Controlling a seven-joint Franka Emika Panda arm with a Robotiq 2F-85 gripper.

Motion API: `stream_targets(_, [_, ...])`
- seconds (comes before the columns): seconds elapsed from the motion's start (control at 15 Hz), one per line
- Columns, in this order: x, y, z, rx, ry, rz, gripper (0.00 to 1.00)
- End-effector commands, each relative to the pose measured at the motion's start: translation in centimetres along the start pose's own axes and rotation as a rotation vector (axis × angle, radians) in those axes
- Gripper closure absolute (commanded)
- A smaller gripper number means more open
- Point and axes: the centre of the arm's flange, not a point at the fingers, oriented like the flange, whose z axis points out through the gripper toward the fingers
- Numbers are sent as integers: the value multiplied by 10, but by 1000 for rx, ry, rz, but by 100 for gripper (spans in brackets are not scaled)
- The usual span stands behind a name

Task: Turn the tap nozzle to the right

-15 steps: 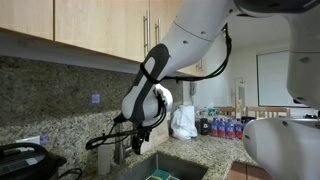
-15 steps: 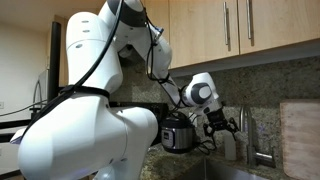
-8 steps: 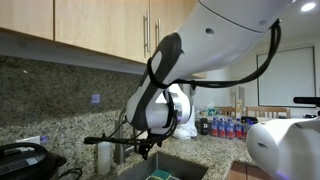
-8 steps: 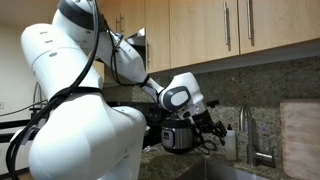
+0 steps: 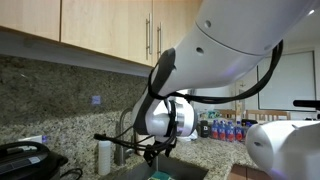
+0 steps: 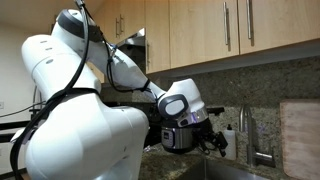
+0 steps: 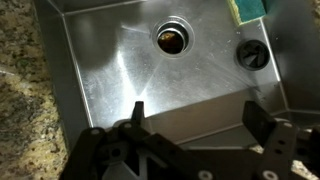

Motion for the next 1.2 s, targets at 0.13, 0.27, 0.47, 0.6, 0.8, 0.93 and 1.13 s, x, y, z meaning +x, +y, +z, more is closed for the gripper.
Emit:
stream_targets(0.13, [3, 1, 4, -13, 22, 12, 0])
stream_targets(0.27, [4, 0, 6, 1, 42, 34, 0])
stream_targets(0.47, [4, -6, 10, 20, 41, 111, 0])
stream_targets(0.6, [5, -19, 15, 50, 28, 205, 0])
stream_targets(0.8, [-66, -55, 7, 93, 28, 285, 0])
stream_targets(0.93, [-97, -83, -4, 115, 20, 343, 0])
stream_targets(1.13, [-149, -127, -22, 135, 8, 413, 0])
